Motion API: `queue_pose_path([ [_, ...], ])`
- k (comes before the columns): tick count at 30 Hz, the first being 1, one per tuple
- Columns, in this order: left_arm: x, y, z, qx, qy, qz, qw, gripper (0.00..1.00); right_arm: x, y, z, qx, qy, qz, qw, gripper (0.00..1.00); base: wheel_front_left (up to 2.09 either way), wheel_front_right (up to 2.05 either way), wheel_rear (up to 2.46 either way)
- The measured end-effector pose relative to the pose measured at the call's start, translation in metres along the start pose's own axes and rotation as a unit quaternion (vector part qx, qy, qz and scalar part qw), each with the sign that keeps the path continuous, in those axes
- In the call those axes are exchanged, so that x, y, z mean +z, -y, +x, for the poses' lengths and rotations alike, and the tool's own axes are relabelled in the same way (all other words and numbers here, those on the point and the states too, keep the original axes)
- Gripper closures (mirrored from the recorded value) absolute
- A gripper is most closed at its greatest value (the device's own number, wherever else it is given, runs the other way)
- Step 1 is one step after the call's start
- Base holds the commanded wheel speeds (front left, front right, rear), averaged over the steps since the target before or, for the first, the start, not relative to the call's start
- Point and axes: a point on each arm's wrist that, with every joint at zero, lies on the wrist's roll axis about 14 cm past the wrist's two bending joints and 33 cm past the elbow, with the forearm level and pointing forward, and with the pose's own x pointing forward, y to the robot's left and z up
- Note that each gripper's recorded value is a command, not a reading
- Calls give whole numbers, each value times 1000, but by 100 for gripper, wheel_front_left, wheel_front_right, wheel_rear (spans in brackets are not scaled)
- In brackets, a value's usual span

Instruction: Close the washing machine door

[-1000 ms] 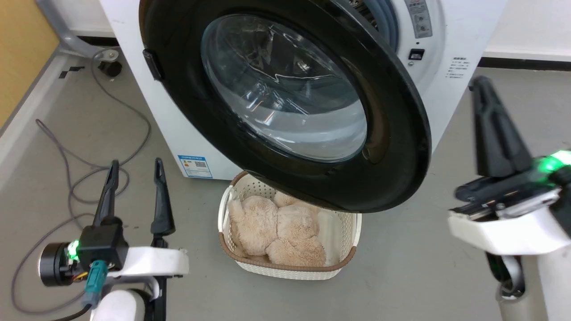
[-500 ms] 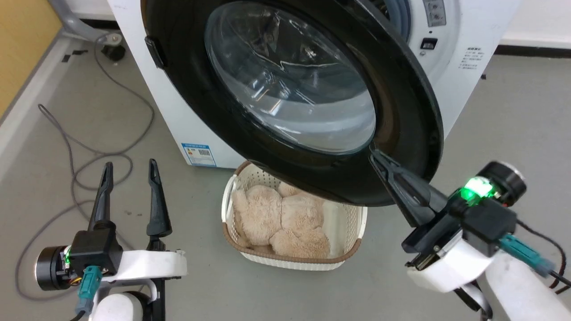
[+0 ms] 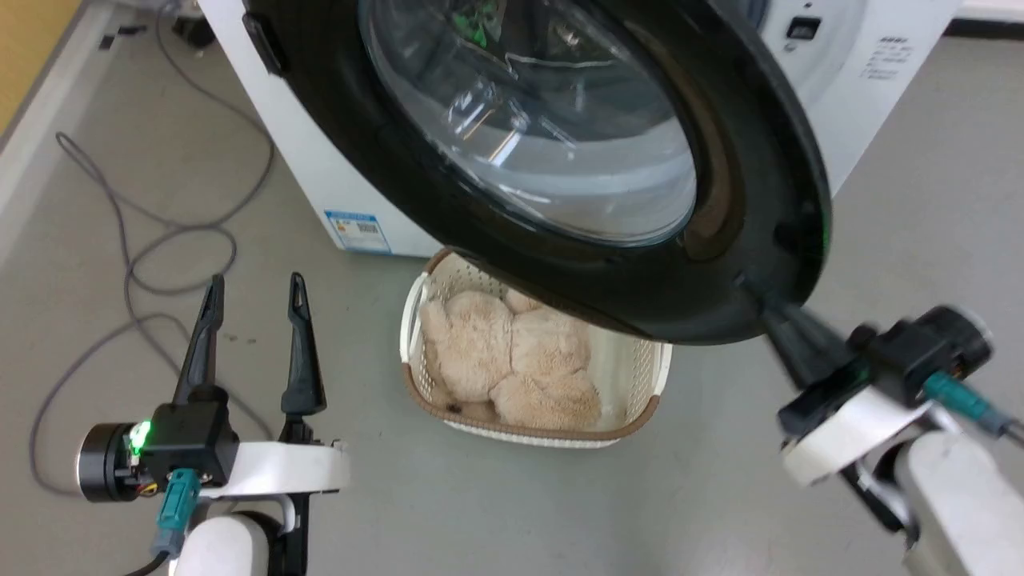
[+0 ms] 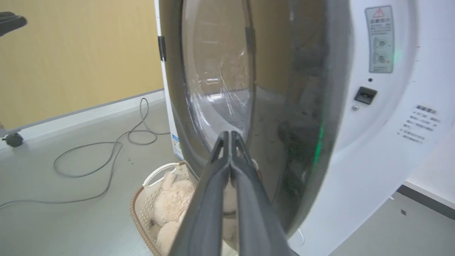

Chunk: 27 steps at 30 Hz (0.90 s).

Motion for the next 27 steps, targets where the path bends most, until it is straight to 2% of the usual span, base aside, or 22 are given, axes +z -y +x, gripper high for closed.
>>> queue_pose_path([
  [9,-14,0,12,7,-12,-1,1000,0,-19,46,24,-52,-12,8,999,100,0,0,0],
  [10,-19,0,16,8,-17,-1,1000,0,-22,59,36,-63,-11,8,998,100,0,0,0],
  [18,-32,-4,23,20,-29,-1,999,0,-35,94,62,-95,-18,-15,995,100,0,0,0],
  [27,-45,-5,29,24,-41,1,999,0,-40,123,90,-137,-17,-15,990,100,0,0,0],
])
